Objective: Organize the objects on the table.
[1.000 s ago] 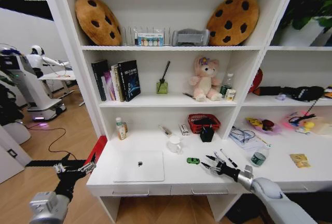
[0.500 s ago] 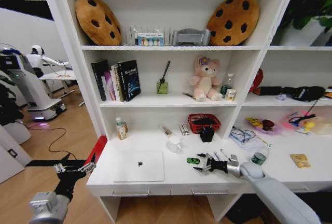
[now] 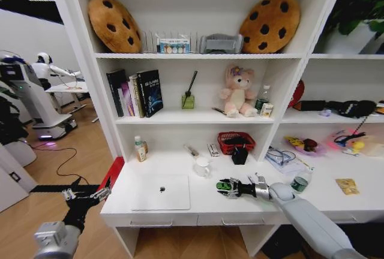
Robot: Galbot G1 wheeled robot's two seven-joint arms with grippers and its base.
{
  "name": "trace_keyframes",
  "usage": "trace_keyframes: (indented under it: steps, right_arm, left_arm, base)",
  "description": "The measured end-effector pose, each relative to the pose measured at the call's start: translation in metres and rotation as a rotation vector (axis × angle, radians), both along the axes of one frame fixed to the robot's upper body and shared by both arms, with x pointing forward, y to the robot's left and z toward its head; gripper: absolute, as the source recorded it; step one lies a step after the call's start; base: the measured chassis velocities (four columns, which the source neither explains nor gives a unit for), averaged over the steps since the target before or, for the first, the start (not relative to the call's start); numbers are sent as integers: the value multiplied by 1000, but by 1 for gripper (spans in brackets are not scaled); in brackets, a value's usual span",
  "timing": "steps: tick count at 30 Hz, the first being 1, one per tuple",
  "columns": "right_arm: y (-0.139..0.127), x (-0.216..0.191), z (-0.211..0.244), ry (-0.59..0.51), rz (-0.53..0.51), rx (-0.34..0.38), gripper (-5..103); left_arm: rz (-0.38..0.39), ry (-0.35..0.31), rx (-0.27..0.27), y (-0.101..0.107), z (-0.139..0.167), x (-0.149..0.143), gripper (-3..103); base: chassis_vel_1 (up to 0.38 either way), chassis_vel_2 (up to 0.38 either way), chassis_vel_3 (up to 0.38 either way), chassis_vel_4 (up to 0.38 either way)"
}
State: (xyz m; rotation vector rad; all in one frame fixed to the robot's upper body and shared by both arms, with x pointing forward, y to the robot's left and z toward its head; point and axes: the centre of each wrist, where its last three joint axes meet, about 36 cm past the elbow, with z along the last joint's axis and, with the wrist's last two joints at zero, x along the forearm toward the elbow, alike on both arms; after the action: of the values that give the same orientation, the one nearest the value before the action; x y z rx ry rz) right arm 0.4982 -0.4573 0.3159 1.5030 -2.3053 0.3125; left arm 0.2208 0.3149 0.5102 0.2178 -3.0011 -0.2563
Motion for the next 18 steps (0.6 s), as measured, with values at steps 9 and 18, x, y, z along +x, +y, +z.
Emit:
trace_keyframes:
  steps: [9,18]
  right_arm:
    - [-11,-17,3,-19,-64,33,36]
    - [-69,-35,70,-161,-209,62,36]
  left_arm:
    - [0,0,0,0,0,0,100]
    - [0,0,0,0,0,0,100]
  base:
    - [0,0,0,0]
    - [0,0,0,0]
